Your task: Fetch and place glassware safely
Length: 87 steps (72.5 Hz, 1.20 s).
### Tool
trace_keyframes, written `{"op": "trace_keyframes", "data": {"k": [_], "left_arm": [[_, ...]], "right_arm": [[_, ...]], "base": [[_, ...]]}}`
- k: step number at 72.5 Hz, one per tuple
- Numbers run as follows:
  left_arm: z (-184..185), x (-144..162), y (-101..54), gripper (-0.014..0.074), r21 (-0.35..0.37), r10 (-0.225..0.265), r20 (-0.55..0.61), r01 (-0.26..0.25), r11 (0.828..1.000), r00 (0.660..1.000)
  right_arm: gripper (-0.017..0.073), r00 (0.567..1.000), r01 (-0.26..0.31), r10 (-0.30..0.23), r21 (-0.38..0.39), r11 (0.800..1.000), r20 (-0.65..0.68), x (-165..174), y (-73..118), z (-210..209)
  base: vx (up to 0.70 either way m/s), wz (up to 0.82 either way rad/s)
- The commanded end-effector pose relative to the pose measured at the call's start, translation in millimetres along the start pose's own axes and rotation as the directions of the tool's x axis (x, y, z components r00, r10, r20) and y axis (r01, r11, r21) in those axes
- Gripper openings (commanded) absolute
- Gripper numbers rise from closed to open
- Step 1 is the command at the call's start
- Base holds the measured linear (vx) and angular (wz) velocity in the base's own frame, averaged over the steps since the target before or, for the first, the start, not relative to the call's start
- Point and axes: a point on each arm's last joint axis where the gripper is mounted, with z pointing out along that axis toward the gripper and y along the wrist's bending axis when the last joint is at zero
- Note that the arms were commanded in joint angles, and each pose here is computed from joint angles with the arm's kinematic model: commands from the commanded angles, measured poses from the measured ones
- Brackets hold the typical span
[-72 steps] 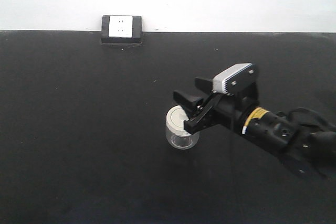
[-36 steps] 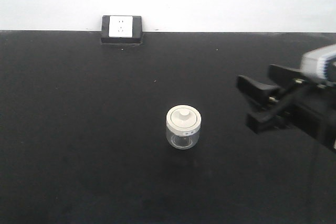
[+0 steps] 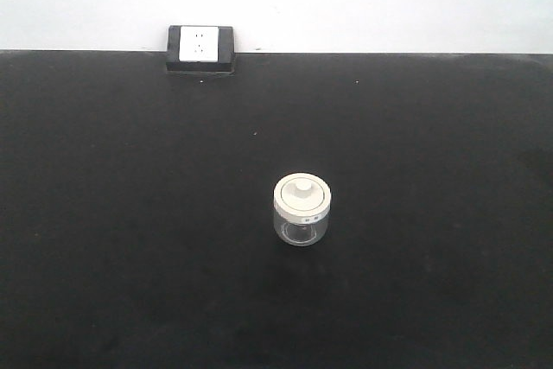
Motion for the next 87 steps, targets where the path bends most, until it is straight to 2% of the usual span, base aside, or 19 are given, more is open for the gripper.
{"op": "trace_keyframes", "data": {"k": [1,6,13,20,33,58,68,81,87], "left_arm": [[1,-13,-2.9,-0.0007,0.03,-0.007,0.073,0.005,1.0,0.997],[1,-13,-2.9,-0.0007,0.03,-0.007,0.073,0.005,1.0,0.997],[1,-13,-2.9,-0.0007,0.03,-0.007,0.073,0.005,1.0,0.997],[1,-13,-2.9,-0.0007,0.03,-0.007,0.073,0.005,1.0,0.997],[1,-13,-2.9,-0.0007,0.03,-0.007,0.073,0.005,1.0,0.997],[1,-13,-2.9,-0.0007,0.03,-0.007,0.073,0.005,1.0,0.997],[1,-13,-2.9,-0.0007,0.03,-0.007,0.073,0.005,1.0,0.997],[1,-13,-2.9,-0.0007,0.03,-0.007,0.073,0.005,1.0,0.997],[1,-13,-2.9,-0.0007,0.03,-0.007,0.073,0.005,1.0,0.997]], "right_arm": [[0.0454,1.0,-0.017,0.017,0.026,1.0,0.009,-2,-3.7,-12],[0.0454,1.0,-0.013,0.014,0.036,0.999,-0.016,3,-5.3,-16],[0.0454,0.998,0.03,-0.028,0.025,0.999,-0.055,12,-4.9,-17],[0.0454,0.993,0.084,-0.085,-0.01,0.996,-0.086,21,-2.4,-15],[0.0454,0.989,0.128,-0.133,-0.074,0.989,-0.066,22,3.2,-15],[0.044,0.989,0.133,-0.137,-0.077,0.988,-0.049,21,3.8,-15],[0.0323,0.992,0.12,-0.124,-0.082,0.989,-0.033,19,4.4,-14],[-0.0017,0.992,0.12,-0.122,-0.084,0.989,-0.013,17,4.8,-14],[-0.0011,0.993,0.119,-0.12,-0.084,0.989,-0.008,17,4.9,-14]], "base": [[0.0,0.0],[0.0,0.0],[0.0,0.0],[0.0,0.0],[0.0,0.0],[0.0,0.0],[0.0,0.0],[0.0,0.0],[0.0,0.0]]}}
